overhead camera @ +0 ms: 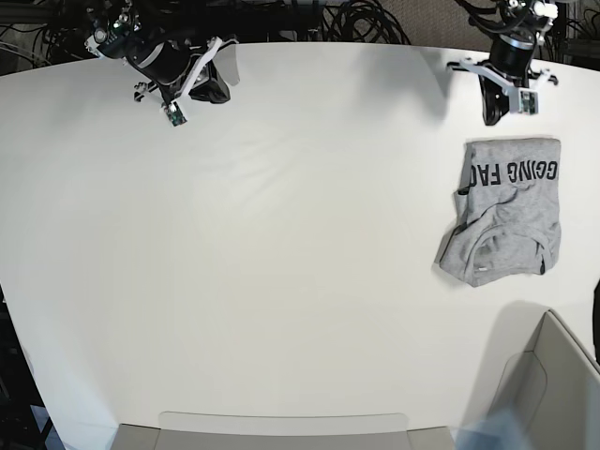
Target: Fold the T-shirt properly
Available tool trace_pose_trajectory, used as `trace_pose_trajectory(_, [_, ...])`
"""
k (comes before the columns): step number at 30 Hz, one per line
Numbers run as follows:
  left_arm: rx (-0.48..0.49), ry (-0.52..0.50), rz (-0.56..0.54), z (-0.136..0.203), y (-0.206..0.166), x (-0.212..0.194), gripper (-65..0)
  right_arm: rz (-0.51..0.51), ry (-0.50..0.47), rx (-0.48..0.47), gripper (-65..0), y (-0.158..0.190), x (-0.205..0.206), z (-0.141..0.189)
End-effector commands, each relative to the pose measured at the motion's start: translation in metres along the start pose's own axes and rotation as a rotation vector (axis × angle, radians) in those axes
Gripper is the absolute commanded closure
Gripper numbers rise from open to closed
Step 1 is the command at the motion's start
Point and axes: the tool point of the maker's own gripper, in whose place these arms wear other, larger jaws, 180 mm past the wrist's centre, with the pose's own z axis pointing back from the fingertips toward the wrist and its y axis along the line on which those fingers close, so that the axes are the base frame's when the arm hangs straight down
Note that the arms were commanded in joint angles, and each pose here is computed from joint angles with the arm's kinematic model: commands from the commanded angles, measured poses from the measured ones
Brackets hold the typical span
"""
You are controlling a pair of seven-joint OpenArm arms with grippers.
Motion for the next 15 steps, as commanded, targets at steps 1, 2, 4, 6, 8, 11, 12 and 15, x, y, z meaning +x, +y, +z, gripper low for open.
trace_pose_trajectory(1, [0.034, -0.027, -0.013, 0.005, 0.011, 0.007, 0.0, -0.001, -0.018, 0.011, 0.0, 0.005, -0.001, 0.006])
trace_pose_trajectory(2, [0.049, -0.003, -0.01, 0.008, 0.015, -0.001, 0.0, -0.013, -0.013, 0.014, 0.0, 0.007, -0.007, 0.008])
trace_pose_trajectory(4, [0.09, 0.027, -0.009, 0.017, 0.028, -0.012, 0.0, -0.045, -0.001, 0.025, 0.0, 0.015, -0.023, 0.013])
trace_pose_trajectory(6, [0.11, 0.048, -0.011, 0.024, 0.034, -0.019, 0.0, -0.075, 0.014, 0.036, 0.0, 0.024, -0.037, 0.019])
trace_pose_trajectory(8, [0.112, 0.075, -0.014, 0.029, 0.036, -0.027, 0.0, -0.098, 0.04, 0.045, 0.0, 0.031, -0.05, 0.024])
trace_pose_trajectory(11, [0.113, 0.204, -0.015, 0.041, 0.037, -0.055, 0.0, -0.135, 0.099, 0.053, 0.0, 0.04, -0.074, 0.033])
trace_pose_trajectory(12, [0.114, 0.241, -0.015, 0.046, 0.037, -0.063, 0.0, -0.147, 0.12, 0.057, 0.0, 0.044, -0.082, 0.037])
trace_pose_trajectory(15, [0.145, 0.318, -0.001, 0.064, 0.044, -0.084, 0.0, -0.16, 0.181, 0.056, 0.0, 0.052, -0.103, 0.046])
